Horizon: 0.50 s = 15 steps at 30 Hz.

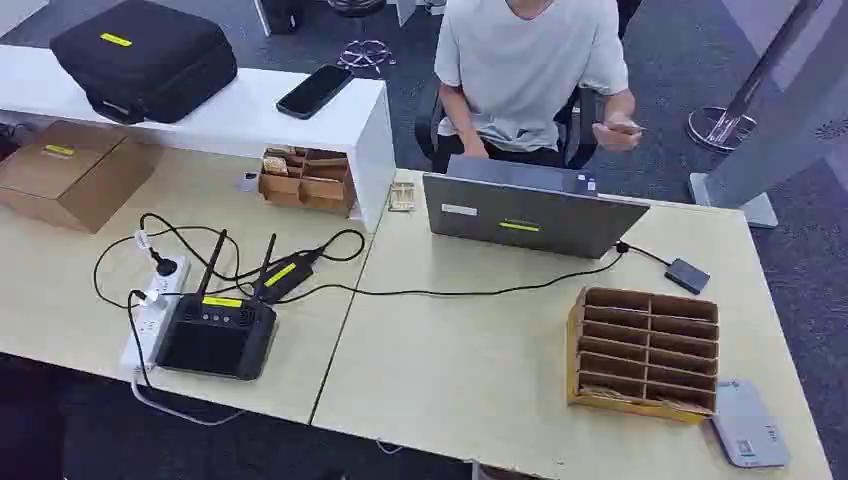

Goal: Pass the card to the sensor for recognition and then transmit it.

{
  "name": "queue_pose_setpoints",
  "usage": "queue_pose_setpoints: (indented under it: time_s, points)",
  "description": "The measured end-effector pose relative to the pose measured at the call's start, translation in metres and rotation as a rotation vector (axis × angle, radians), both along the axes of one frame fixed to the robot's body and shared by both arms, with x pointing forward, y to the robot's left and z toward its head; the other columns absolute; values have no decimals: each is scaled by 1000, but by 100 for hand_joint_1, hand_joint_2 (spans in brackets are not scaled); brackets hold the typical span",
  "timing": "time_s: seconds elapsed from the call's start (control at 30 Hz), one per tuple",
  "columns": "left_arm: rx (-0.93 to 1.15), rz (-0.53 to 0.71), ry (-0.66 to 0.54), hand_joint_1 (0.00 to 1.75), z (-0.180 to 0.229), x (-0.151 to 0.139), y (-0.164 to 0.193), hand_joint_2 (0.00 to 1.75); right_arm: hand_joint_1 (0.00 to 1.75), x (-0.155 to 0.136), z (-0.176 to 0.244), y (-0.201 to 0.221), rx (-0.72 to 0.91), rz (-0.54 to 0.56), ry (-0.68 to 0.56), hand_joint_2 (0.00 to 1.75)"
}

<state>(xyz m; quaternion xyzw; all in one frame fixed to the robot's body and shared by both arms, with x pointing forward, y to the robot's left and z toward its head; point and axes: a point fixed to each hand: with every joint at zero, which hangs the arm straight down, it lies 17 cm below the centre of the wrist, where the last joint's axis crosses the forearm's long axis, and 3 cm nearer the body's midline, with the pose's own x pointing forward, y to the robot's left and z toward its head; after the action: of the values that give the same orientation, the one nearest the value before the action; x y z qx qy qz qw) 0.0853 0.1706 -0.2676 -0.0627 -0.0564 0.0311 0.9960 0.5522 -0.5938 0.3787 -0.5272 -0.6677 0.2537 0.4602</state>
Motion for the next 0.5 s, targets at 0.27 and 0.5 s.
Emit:
queue_pose_setpoints:
  time_s: [0.27, 0.5]
  points:
    - [22, -79, -10, 0, 0, 0, 1, 0, 0, 60, 26, 114, -115, 123, -13, 175]
    - [29, -126, -19, 0, 0, -1, 1, 175, 0, 85, 18, 199, -154, 223, 10, 175]
